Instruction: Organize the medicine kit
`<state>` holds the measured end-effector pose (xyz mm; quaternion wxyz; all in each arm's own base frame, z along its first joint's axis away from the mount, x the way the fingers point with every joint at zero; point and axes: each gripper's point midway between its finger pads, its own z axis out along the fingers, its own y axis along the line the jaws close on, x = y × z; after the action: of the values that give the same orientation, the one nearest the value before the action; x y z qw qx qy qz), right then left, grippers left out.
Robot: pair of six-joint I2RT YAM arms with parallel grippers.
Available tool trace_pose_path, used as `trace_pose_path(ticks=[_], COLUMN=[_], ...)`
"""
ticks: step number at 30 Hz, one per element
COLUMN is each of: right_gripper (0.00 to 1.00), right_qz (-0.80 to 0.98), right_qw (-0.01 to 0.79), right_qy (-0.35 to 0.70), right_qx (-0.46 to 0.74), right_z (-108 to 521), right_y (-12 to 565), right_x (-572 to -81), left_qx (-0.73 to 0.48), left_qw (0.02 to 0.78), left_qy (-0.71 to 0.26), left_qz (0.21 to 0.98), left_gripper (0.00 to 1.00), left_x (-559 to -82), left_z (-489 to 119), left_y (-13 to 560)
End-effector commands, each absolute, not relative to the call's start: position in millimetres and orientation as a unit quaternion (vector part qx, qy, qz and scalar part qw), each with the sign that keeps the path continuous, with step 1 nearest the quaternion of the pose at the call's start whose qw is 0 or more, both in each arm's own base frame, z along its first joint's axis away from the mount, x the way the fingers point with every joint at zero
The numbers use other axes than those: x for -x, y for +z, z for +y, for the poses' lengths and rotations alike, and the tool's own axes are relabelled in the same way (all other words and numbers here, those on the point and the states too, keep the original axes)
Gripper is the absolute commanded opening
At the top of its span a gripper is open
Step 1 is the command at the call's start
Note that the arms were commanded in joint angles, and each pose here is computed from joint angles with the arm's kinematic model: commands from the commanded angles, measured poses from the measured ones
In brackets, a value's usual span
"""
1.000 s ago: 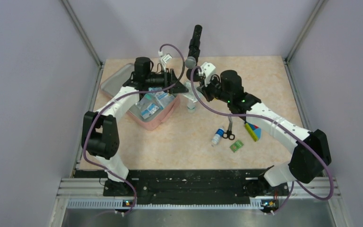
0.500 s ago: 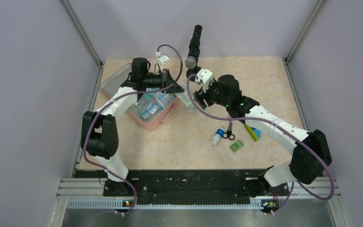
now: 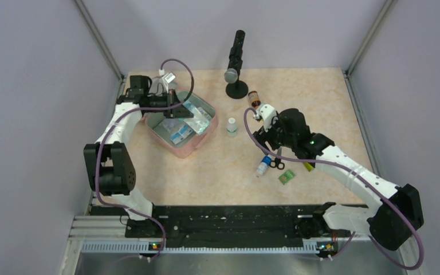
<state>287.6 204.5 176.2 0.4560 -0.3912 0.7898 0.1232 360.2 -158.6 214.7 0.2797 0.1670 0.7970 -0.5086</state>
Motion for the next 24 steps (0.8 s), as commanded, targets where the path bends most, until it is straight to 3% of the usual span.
trace_pose_path(ticks=[1,7,16,24], right_gripper=[0.72,0.72,0.72,0.72], right_qz=[0.797,0.792,0.789,0.794], right_qw=[0.453,0.462,0.469,0.466], right_qy=[0.117,0.121,0.105,0.105], right_qx=[0.382,0.380,0.384,0.376], right_z=[197,201,192,186], right_y=[173,174,174,172], right_x=[-289,-295,-297,-298], left_qx=[-0.195,-0.199,-0.125,-0.115], left_qw=[0.310,0.226,0.190,0.180], left_qy=[-0.439,-0.373,-0.403,-0.362], left_qz=[0.821,0.878,0.886,0.907], left_gripper=[0.00,0.00,0.00,0.00], left_x=[-370,-387,-401,-420], left_z=[-119,-85,-90,-76], left_y=[221,173,124,81])
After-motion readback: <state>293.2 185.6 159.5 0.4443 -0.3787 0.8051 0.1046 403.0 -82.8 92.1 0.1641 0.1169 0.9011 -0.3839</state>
